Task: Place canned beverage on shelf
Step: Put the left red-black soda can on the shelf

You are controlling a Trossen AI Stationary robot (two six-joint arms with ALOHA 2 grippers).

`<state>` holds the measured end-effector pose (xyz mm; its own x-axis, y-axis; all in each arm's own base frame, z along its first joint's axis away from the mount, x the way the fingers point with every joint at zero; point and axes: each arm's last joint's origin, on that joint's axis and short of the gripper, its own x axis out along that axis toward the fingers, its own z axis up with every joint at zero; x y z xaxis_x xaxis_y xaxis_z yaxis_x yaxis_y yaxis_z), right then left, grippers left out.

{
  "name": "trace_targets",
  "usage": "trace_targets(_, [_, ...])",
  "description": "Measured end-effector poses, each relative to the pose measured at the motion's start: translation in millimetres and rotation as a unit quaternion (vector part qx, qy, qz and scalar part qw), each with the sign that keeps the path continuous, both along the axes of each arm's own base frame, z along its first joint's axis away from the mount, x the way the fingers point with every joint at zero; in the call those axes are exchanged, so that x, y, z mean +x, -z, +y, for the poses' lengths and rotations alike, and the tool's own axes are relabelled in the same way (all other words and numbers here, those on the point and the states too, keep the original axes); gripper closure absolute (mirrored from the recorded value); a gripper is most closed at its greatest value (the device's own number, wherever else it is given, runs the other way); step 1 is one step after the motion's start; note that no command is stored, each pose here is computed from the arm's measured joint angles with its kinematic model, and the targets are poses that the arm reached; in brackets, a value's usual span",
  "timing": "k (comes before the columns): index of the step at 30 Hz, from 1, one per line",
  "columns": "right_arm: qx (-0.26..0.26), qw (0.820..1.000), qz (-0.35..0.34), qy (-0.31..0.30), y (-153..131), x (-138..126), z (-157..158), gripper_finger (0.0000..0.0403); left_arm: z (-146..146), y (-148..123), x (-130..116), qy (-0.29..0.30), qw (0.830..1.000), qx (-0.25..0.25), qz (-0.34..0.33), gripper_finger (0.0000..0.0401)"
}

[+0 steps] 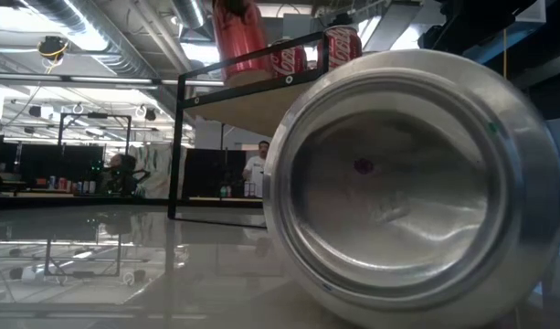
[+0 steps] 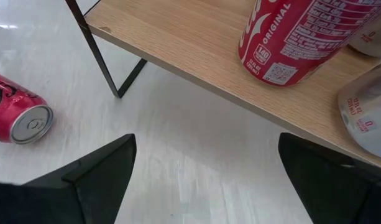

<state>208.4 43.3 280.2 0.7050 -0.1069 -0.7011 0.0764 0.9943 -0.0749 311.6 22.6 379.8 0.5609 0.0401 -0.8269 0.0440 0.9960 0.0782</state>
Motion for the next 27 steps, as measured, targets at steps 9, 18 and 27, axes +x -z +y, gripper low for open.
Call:
trace_targets(9, [0.000,1.000,0.000,0.000,0.0,0.0,0.0,0.0015,0.9,1.1,0.1,-0.005,1.000,0.007,0.005,0.0122])
trace_targets(18, [0.000,1.000,0.000,0.000,0.0,0.0,0.0,0.0015,1.9,10.5,6.2,-0.010,0.999,0.015,0.031,0.0122])
trace_targets(27, [0.000,1.000,0.000,0.000,0.0,0.0,0.1,0.0015,2.4,12.8,9.1,-0.002,0.999,0.024,0.034,0.0116])
